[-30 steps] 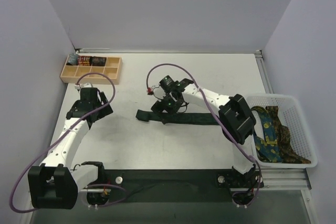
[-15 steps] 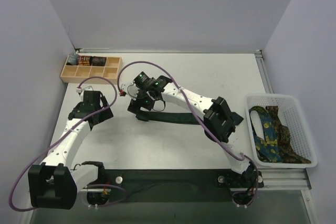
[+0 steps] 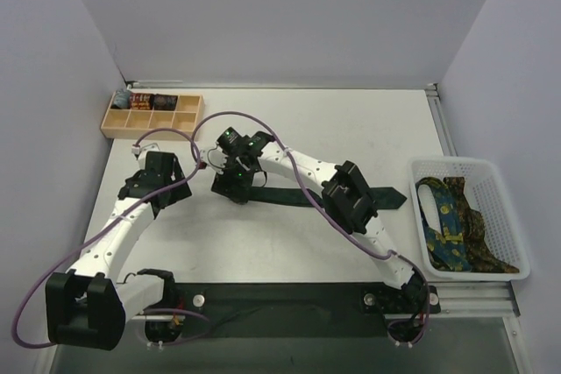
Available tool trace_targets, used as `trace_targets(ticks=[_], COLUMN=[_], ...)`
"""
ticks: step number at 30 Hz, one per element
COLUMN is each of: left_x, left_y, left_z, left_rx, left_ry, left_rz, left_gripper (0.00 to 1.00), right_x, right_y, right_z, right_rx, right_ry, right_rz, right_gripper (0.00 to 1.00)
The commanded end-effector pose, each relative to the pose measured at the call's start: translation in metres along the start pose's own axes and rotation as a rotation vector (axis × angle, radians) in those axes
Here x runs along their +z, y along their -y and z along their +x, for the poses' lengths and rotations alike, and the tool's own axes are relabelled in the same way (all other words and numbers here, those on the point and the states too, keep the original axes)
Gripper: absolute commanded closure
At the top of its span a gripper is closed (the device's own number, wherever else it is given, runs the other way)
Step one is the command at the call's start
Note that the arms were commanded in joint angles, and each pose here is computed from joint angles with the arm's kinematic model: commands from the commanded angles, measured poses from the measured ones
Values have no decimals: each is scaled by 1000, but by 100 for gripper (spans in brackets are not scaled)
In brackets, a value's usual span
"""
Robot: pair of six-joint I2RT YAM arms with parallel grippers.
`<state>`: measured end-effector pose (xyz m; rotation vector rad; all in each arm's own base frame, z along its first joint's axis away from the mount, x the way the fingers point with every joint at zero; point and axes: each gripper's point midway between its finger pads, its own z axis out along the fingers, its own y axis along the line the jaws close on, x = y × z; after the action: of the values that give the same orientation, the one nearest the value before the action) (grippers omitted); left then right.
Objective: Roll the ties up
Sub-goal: Roll the tie
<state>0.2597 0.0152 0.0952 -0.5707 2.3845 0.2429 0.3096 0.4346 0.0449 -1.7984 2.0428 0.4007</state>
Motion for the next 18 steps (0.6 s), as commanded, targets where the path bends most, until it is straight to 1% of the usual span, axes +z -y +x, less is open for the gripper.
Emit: trace_targets(ticks=[1, 11, 14, 18], left_x=[0, 0, 0, 0], left_y=[-1, 1, 1, 1], left_z=[-3, -2, -1, -1], left_rx=[-3, 2, 2, 7], left_ry=[12, 7, 6, 8], left_rz=[-18, -14, -14, -15], left_gripper=[3, 3, 3, 4], right_x=[1, 19, 24, 30], right_y=[-11, -11, -7, -4], right_z=[-2, 14, 19, 23], right_rx=[-25, -45, -49, -59], right_ry=[-10, -72, -93, -109], right_rz=[-37, -23, -3, 6], right_gripper=[20, 22, 25, 31])
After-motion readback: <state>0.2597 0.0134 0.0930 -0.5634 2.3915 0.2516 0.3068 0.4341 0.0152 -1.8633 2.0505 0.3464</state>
